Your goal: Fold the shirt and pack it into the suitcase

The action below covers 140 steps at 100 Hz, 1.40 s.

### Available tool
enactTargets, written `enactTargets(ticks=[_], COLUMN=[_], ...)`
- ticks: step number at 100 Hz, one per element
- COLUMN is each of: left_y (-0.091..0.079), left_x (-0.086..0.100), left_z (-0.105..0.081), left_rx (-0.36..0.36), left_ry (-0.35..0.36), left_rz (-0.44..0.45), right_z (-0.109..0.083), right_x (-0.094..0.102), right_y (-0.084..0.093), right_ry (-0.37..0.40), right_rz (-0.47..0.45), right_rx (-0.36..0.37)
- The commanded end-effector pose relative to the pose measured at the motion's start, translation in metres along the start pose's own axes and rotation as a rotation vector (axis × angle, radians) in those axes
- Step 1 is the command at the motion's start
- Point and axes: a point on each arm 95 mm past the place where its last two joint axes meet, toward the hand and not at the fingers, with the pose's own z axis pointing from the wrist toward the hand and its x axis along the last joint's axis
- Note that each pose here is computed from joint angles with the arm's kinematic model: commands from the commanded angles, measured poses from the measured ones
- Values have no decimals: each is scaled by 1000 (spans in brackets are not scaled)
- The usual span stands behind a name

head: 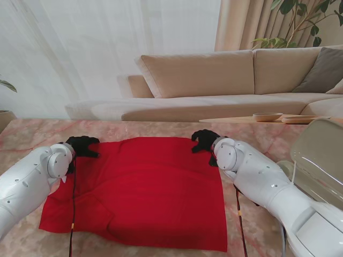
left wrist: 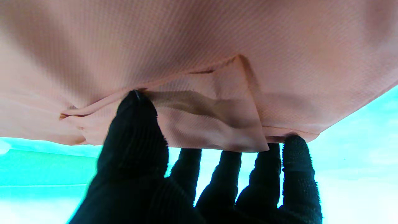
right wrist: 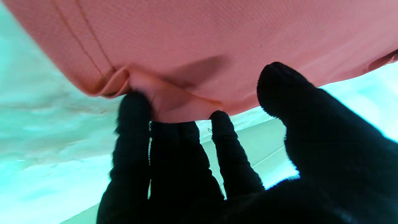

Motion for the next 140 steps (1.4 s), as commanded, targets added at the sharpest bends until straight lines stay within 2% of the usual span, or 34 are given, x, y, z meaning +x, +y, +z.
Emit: enactTargets(ticks=[1,42,78,112,140], left_y=[24,31,36,36,26], left_x=[-2,-3,-1,3,8], left_z=[0,2,4,3,-1], left_rx=[-60,-82,-76,-107,-57], left_ry=[-6,-9,-6,-24,-39], left_rz=[1,27,18,-118,-268], right_z=[-1,0,5,5,2], right_x=[-5,-5,-6,-7,-7], right_y=[-8,-9,-8,-7,-5], right_ry=[-14,-21,-30,-13,14], right_rz=[-9,-54,-85,-70,-20], right_rx=[27,22,-25,-53,-74])
